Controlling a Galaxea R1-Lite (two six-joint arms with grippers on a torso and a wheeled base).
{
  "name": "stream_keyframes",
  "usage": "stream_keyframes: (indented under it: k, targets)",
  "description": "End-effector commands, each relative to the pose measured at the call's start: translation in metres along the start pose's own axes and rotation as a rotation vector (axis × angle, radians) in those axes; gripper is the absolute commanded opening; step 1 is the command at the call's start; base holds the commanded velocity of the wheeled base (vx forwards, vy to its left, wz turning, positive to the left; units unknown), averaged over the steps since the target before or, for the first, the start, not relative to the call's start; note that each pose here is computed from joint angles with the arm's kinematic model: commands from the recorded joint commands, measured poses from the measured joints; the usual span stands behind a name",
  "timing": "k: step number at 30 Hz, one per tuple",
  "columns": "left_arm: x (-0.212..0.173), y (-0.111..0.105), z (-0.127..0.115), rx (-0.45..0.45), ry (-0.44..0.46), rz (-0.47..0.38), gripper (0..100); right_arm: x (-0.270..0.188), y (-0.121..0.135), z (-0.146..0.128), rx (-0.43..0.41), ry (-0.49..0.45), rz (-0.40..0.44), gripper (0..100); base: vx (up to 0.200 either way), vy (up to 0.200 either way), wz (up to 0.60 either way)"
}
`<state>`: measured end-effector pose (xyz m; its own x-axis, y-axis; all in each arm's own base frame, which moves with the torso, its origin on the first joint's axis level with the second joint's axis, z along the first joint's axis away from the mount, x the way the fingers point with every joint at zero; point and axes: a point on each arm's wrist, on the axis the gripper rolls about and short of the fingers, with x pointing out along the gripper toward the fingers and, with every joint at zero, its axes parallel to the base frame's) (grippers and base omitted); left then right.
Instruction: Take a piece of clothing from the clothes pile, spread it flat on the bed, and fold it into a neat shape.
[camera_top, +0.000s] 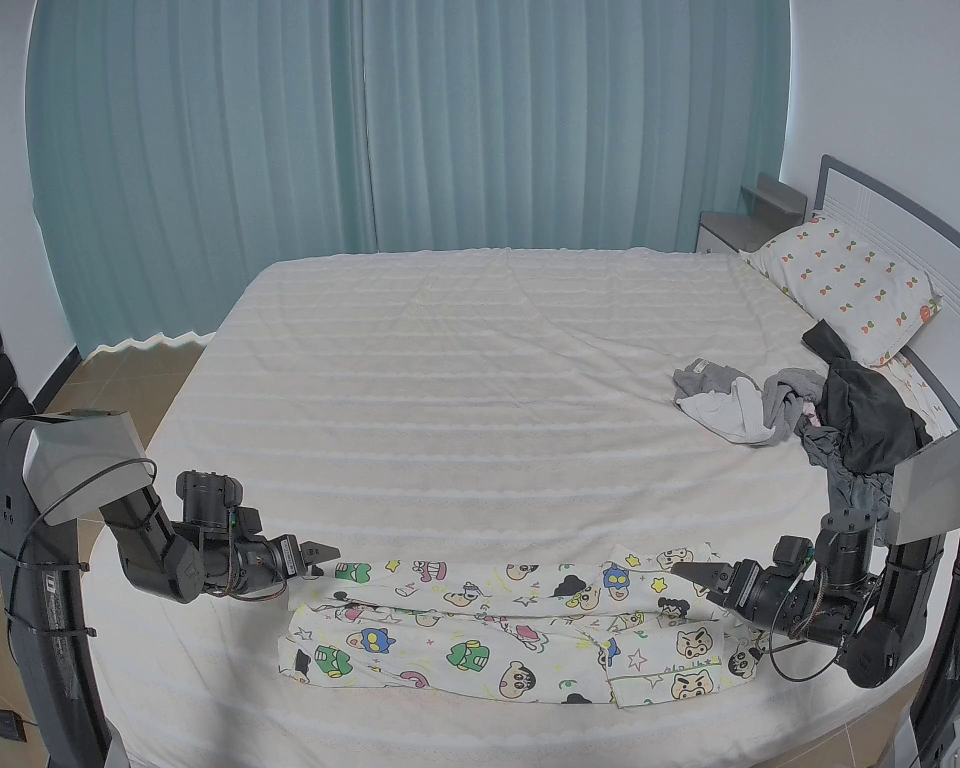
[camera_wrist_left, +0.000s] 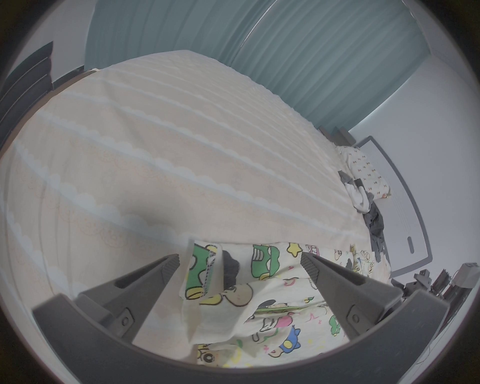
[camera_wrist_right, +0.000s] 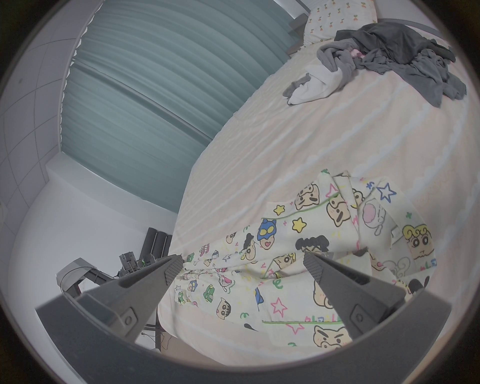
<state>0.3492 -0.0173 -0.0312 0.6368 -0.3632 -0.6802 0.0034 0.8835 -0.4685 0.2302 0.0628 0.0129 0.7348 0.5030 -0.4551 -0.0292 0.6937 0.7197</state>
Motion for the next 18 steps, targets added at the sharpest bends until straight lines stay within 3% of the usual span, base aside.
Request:
stream_keyframes:
  k: [1,10,11,18]
  targets:
    - [0.003,-0.001,-0.004,0.038,0.014,0.040,100,0.000,-0.002,-0.002,0.003,0.005,-0.005,100,0.000,0.000,0.00]
    - [0.011,-0.006,-0.007,0.097,0.036,0.059,100,-0.001,-0.002,-0.002,0.002,0.008,-0.006,100,0.000,0.000,0.00]
    - [0.011,-0.006,-0.007,0.098,0.034,0.058,0,-0.001,-0.002,-0.002,0.002,0.008,-0.006,100,0.000,0.000,0.00]
    - [0.013,-0.006,-0.006,0.091,0.052,0.091,0,-0.002,-0.002,-0.004,0.001,0.016,-0.009,100,0.000,0.000,0.00]
